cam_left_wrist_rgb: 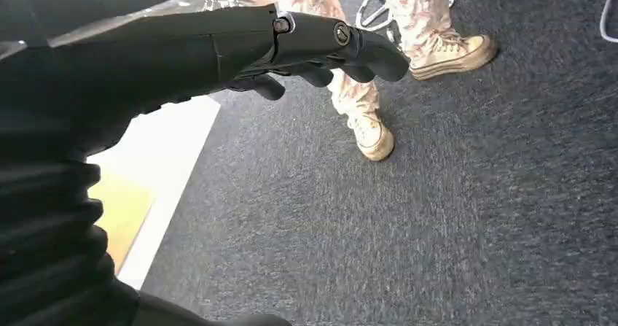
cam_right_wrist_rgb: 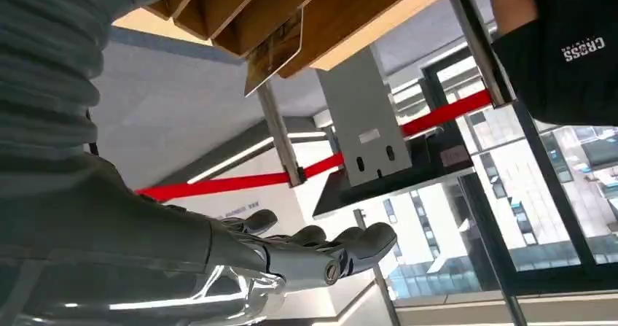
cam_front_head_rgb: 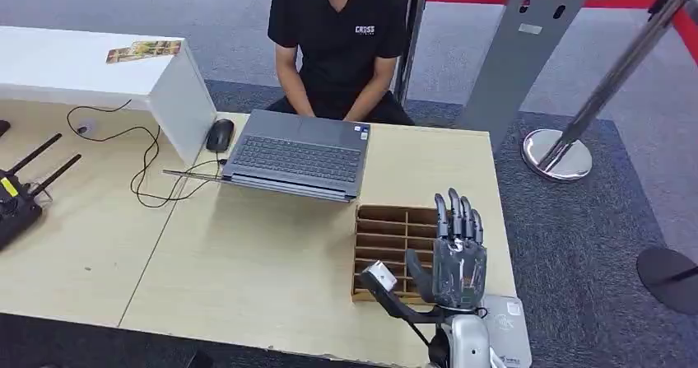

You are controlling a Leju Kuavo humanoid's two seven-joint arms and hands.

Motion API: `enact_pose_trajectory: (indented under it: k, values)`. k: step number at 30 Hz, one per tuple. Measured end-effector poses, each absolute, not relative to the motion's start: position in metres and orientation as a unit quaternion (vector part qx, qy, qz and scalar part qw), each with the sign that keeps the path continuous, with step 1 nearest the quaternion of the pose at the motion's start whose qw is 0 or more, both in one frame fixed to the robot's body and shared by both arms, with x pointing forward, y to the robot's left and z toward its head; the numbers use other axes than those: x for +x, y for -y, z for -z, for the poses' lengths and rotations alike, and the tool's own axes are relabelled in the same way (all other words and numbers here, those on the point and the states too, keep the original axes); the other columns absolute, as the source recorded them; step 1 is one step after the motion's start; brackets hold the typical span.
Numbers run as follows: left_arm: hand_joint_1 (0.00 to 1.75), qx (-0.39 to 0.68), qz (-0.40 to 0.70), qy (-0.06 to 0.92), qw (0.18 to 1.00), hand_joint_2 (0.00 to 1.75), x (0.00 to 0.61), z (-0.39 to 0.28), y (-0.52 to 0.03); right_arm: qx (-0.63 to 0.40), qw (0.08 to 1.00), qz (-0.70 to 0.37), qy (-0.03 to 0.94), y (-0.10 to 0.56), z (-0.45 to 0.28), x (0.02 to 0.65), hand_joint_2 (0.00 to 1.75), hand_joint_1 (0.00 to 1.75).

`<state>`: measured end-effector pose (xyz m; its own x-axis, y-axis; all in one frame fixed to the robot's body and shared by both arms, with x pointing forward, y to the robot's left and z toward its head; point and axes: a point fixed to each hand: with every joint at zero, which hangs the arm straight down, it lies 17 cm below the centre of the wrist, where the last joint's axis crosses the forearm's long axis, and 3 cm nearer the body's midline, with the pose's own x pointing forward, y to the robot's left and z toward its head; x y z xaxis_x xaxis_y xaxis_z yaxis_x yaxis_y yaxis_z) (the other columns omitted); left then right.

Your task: Pass the card to the sensor for recognition and then transmit it.

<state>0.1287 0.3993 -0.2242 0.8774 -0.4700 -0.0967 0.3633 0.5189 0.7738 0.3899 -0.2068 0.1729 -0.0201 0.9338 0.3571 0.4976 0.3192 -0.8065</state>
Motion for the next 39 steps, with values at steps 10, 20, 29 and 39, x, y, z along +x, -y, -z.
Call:
enact_pose_trajectory:
  k: [10,20,29,39]
  values:
    - [0.0,0.428,0.239,0.062,0.869,1.75,0.128,0.224,-0.4,-0.534,0.454,-0.239,0.672,0.208,-0.174,0.39,1.75,0.0]
    - [0.0,0.426,0.246,0.07,0.868,1.75,0.133,0.224,-0.398,-0.548,0.463,-0.241,0.653,0.217,-0.165,0.399,1.75,0.0]
    - [0.0,0.427,0.247,0.07,0.867,1.75,0.133,0.224,-0.399,-0.553,0.46,-0.253,0.647,0.219,-0.159,0.402,1.75,0.0]
    - [0.0,0.427,0.249,0.069,0.867,1.75,0.132,0.224,-0.399,-0.553,0.458,-0.264,0.645,0.218,-0.153,0.401,1.75,0.0]
